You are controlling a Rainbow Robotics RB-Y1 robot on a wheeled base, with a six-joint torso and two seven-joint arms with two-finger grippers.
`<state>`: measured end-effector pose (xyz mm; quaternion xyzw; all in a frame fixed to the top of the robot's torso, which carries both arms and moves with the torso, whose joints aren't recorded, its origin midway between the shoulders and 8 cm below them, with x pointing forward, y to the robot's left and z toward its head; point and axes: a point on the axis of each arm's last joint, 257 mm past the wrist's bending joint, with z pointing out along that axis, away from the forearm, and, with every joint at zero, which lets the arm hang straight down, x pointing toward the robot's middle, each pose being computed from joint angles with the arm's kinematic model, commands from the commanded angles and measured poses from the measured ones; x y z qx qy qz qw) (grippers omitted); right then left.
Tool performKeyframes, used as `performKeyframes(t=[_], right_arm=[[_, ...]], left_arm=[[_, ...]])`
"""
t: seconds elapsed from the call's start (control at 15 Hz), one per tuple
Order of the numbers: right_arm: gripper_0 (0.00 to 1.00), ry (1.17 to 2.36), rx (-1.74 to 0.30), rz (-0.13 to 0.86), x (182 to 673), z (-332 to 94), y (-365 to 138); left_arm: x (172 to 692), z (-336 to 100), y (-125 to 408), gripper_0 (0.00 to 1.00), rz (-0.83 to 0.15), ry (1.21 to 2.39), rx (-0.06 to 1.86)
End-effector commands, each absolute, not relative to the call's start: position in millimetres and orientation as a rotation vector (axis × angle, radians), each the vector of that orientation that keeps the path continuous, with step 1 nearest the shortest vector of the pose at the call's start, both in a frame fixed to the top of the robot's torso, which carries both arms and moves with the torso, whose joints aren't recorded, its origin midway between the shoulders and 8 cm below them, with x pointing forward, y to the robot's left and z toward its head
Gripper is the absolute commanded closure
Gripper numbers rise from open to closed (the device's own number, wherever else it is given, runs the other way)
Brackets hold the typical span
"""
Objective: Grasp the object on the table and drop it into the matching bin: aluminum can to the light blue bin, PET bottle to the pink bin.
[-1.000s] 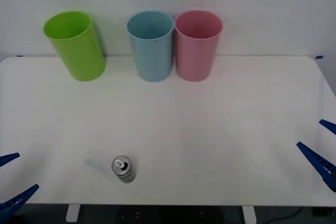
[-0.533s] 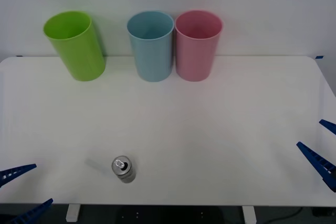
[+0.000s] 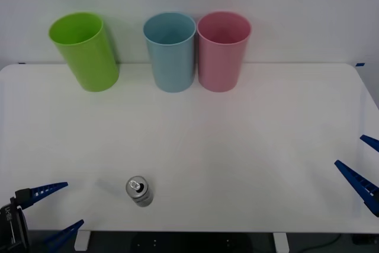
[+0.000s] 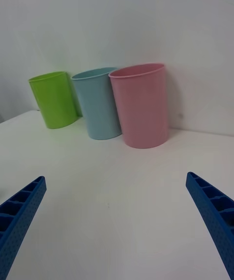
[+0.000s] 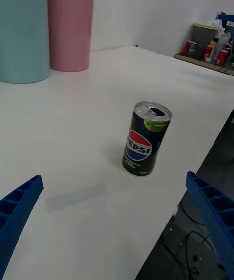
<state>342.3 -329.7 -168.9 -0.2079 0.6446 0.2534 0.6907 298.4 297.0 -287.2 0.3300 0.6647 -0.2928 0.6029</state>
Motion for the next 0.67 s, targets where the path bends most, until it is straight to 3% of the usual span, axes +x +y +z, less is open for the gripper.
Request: performKeyframes(t=[0.07, 0.27, 0.67], right_arm=[[0.00, 1.441, -0.465, 0.567, 342.3, -168.9, -329.7], [0.00, 1.441, -0.465, 0.567, 342.3, -168.9, -329.7], [0.00, 1.441, -0.465, 0.567, 342.3, -168.9, -329.7]], left_arm=[[302.9, -293.1, 283.9, 0.00, -0.650, 1.503, 0.805], [307.5, -300.2, 274.7, 0.00, -0.594, 1.469, 0.882], [318.2, -316.8, 254.5, 0.00, -0.636, 1.462, 0.899]])
